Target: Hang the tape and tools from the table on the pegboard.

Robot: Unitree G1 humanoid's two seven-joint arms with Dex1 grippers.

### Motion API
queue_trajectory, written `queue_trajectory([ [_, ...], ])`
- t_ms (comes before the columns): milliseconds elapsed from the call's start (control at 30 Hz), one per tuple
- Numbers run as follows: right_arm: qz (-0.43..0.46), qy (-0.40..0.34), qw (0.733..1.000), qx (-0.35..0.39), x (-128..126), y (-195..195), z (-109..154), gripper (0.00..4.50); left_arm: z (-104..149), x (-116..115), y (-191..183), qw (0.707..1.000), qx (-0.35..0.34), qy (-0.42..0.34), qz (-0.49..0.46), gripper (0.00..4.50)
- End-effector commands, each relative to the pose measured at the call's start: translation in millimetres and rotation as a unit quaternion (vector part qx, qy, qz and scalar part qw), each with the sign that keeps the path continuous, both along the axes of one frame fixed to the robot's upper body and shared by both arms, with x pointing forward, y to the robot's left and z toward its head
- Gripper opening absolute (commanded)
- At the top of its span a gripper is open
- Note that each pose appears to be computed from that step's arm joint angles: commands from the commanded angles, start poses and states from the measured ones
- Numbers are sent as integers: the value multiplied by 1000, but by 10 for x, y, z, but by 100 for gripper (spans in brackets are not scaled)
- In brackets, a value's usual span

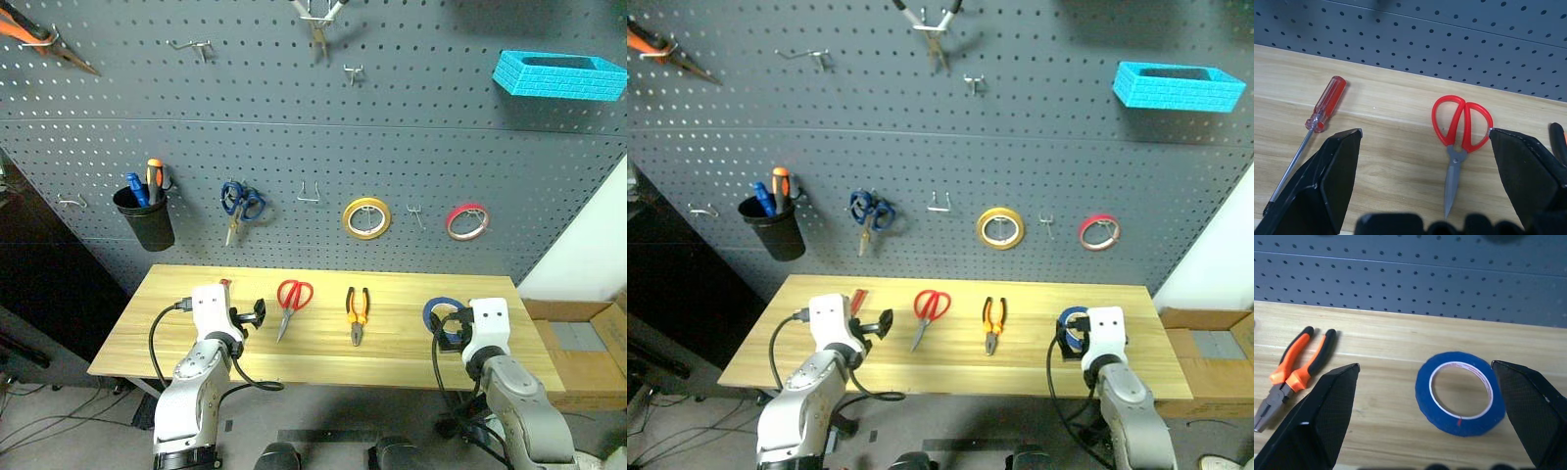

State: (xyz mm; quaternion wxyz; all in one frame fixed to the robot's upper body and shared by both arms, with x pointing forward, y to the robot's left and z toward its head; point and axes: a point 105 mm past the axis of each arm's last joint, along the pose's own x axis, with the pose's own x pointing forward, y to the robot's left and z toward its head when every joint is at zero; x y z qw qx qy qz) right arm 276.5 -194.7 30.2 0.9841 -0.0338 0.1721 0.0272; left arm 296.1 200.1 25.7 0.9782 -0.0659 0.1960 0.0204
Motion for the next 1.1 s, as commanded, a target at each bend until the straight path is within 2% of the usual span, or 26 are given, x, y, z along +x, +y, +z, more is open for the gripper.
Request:
queue_trajectory([
  [33, 5, -35, 999, -4, 78, 15, 168, 450, 176, 55, -59, 999, 9, -28, -21, 445],
  [600, 7, -23, 1000, -9, 21, 28, 115, 450, 191, 15, -35, 999, 10, -30, -12, 445],
  [867, 13, -14, 1000, -19, -33, -4, 118, 450, 178, 8, -136, 999, -4, -23, -25, 445],
  [1000, 28, -11, 999, -24, 16, -11, 148, 450, 231, 55, -311, 997, -4, -31, -77, 445],
  [1100, 67, 4, 998, -22, 108, 42, 151, 450, 398, 103, -733, 976, -3, -63, -209, 445],
])
